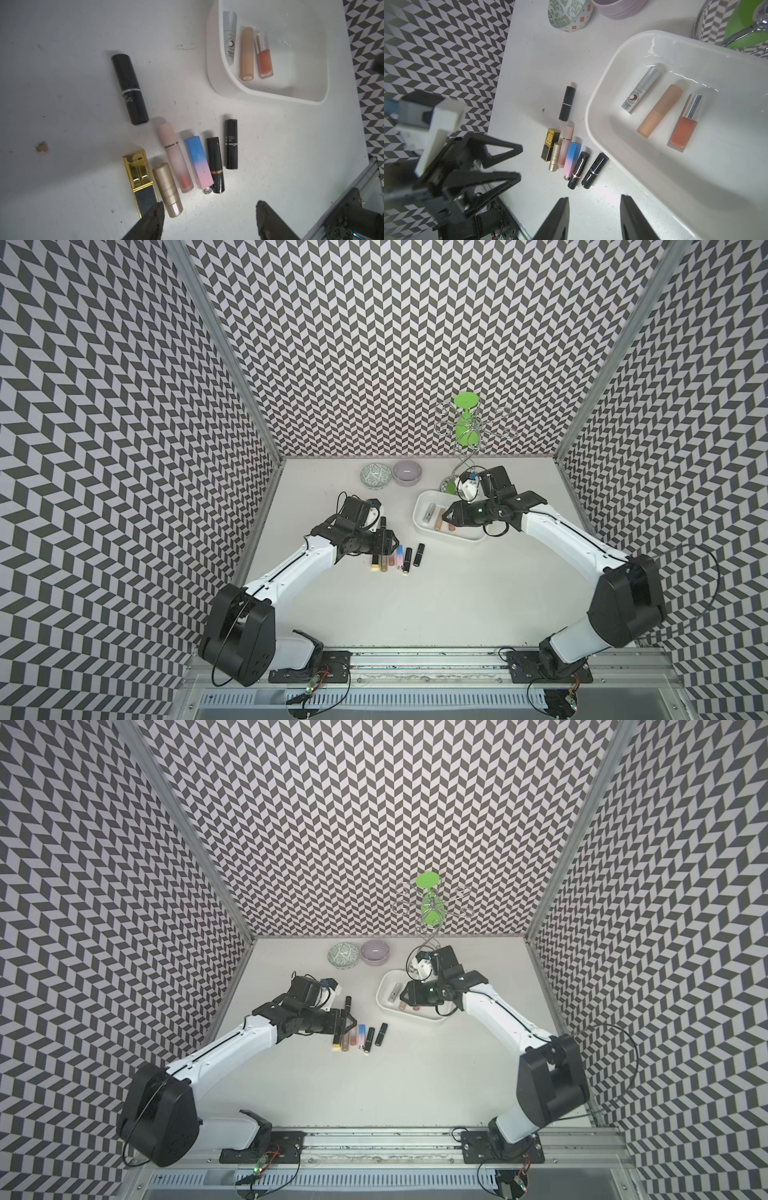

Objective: Put the lipstick into the storage box
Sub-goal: Pick up the lipstick at the center of the board.

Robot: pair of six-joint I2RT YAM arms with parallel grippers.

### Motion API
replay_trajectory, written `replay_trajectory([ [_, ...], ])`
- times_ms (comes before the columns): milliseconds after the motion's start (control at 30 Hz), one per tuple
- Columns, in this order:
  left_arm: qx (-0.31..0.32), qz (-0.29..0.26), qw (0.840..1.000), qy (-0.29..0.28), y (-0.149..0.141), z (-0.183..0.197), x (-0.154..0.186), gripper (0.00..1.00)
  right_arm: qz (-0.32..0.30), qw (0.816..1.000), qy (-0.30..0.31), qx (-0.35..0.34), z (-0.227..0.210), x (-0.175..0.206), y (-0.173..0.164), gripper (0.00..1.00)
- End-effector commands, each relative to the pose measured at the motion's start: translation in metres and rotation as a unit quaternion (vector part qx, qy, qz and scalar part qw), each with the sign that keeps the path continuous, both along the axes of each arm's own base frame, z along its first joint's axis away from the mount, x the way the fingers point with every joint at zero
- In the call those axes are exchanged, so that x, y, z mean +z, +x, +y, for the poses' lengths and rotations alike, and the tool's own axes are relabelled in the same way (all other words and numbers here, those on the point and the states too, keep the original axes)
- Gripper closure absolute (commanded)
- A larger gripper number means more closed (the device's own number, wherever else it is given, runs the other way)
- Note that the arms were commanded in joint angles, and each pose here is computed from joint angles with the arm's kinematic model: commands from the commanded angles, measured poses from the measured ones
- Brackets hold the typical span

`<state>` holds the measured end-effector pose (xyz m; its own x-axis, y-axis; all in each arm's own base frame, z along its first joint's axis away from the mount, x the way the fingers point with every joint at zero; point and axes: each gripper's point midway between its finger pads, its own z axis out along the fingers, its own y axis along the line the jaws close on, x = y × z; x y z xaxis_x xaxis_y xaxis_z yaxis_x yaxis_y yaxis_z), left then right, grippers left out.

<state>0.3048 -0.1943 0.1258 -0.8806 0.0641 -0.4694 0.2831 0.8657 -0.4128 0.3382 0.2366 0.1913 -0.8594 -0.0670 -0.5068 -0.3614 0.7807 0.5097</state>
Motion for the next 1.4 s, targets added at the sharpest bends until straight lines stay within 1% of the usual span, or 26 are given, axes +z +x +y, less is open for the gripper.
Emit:
replay_trajectory([
  [0,0.015,-0.027,0.999,0.036,0.030,0.011,0.005,0.27,-0.095,0.995,-0.014,-0.006,-0.009,0.041,-0.003,0.51],
  [100,0.022,-0.030,0.998,0.054,0.053,0.018,0.000,0.27,-0.151,0.988,-0.017,-0.012,-0.020,0.066,-0.010,0.47],
  [200,0.030,-0.030,0.997,0.060,0.076,0.023,-0.007,0.27,-0.211,0.977,-0.007,-0.025,-0.030,0.096,-0.017,0.37],
  [333,0.027,-0.023,0.996,0.082,0.100,0.024,-0.024,0.27,-0.276,0.960,0.027,-0.035,-0.038,0.125,-0.029,0.37],
  [367,0.024,-0.020,0.995,0.090,0.106,0.024,-0.029,0.28,-0.293,0.954,0.030,-0.049,-0.043,0.129,-0.029,0.03],
  [400,0.022,-0.018,0.995,0.096,0.111,0.024,-0.034,0.28,-0.308,0.949,0.038,-0.061,-0.047,0.134,-0.031,0.00],
  [467,0.021,-0.012,0.994,0.111,0.119,0.025,-0.043,0.29,-0.323,0.942,0.054,-0.073,-0.052,0.140,-0.036,0.00],
  [533,0.020,-0.003,0.992,0.124,0.124,0.026,-0.053,0.30,-0.327,0.940,0.064,-0.071,-0.052,0.142,-0.040,0.00],
  [600,0.019,0.003,0.991,0.130,0.130,0.025,-0.061,0.35,-0.322,0.943,0.064,-0.053,-0.047,0.139,-0.042,0.00],
  [733,0.021,0.011,0.989,0.143,0.139,0.025,-0.073,0.39,-0.297,0.953,0.047,-0.047,-0.044,0.125,-0.037,0.00],
  [833,0.023,0.023,0.987,0.159,0.144,0.027,-0.082,0.43,-0.289,0.955,0.041,-0.046,-0.043,0.119,-0.035,0.00],
  [933,0.023,0.029,0.985,0.168,0.144,0.027,-0.087,0.49,-0.288,0.956,0.042,-0.047,-0.043,0.116,-0.034,0.00],
  [1167,0.016,0.037,0.980,0.194,0.134,0.023,-0.099,0.54,-0.280,0.958,0.043,-0.045,-0.041,0.107,-0.033,0.00],
  [1300,0.016,0.050,0.979,0.197,0.128,0.024,-0.106,0.60,-0.277,0.959,0.044,-0.043,-0.040,0.104,-0.033,0.00],
  [1367,0.015,0.053,0.979,0.195,0.125,0.023,-0.108,0.62,-0.277,0.959,0.045,-0.042,-0.040,0.103,-0.033,0.00],
])
